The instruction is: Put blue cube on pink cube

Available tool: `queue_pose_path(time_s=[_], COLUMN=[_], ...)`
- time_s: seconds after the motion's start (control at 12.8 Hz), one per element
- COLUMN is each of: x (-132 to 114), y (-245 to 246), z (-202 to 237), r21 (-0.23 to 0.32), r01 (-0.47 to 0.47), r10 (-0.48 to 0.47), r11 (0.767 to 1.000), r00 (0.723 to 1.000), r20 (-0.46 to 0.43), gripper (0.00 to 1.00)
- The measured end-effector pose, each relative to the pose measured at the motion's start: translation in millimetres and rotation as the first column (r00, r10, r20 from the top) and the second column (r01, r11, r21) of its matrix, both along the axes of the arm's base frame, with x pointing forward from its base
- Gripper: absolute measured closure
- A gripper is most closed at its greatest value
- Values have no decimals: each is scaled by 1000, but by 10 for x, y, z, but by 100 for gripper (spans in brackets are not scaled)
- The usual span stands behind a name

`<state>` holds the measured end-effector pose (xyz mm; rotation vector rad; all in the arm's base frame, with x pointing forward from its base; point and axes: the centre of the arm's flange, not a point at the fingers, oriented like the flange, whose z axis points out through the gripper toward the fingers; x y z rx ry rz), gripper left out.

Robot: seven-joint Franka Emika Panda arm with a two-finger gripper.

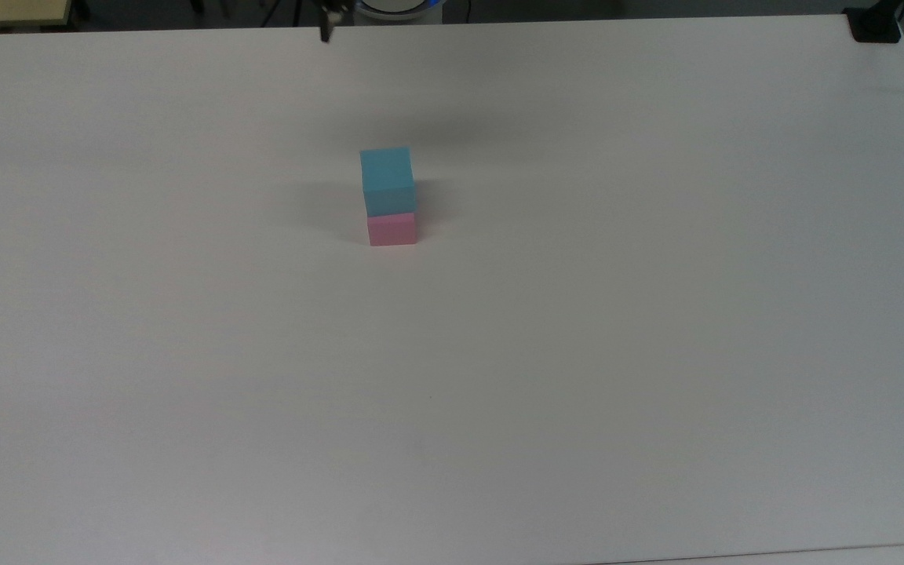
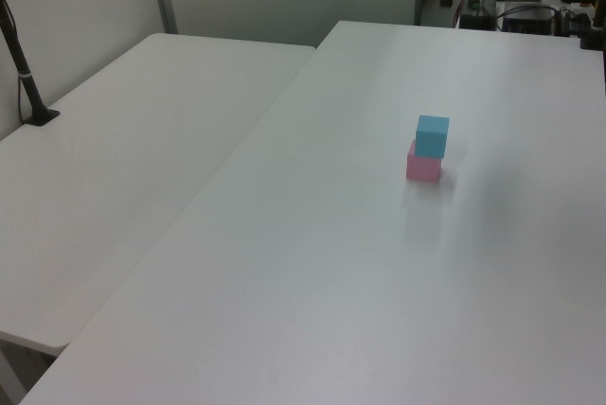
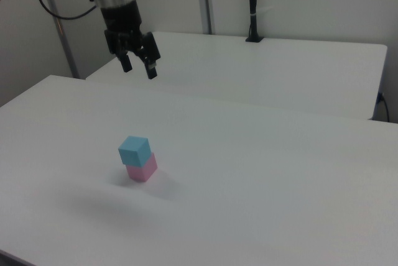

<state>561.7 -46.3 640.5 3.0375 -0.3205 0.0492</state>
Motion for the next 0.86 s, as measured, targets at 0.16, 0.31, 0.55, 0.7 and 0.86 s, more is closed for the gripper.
queue_pose_path(time_s=[0.16,0.31,0.55,0.7,0.86], x=[-74,-171,-168,-160,-159], y=[-282,-563,-634,-606,-600], z=[147,231,255,227,215], r21=[-2,29,42,47,47], r01=[-72,-119,-55,-25,-26], r10=[72,118,53,22,23], r11=[997,993,998,999,999], r00=[997,993,996,998,998], r20=[11,28,66,63,60], gripper=[0,0,0,0,0])
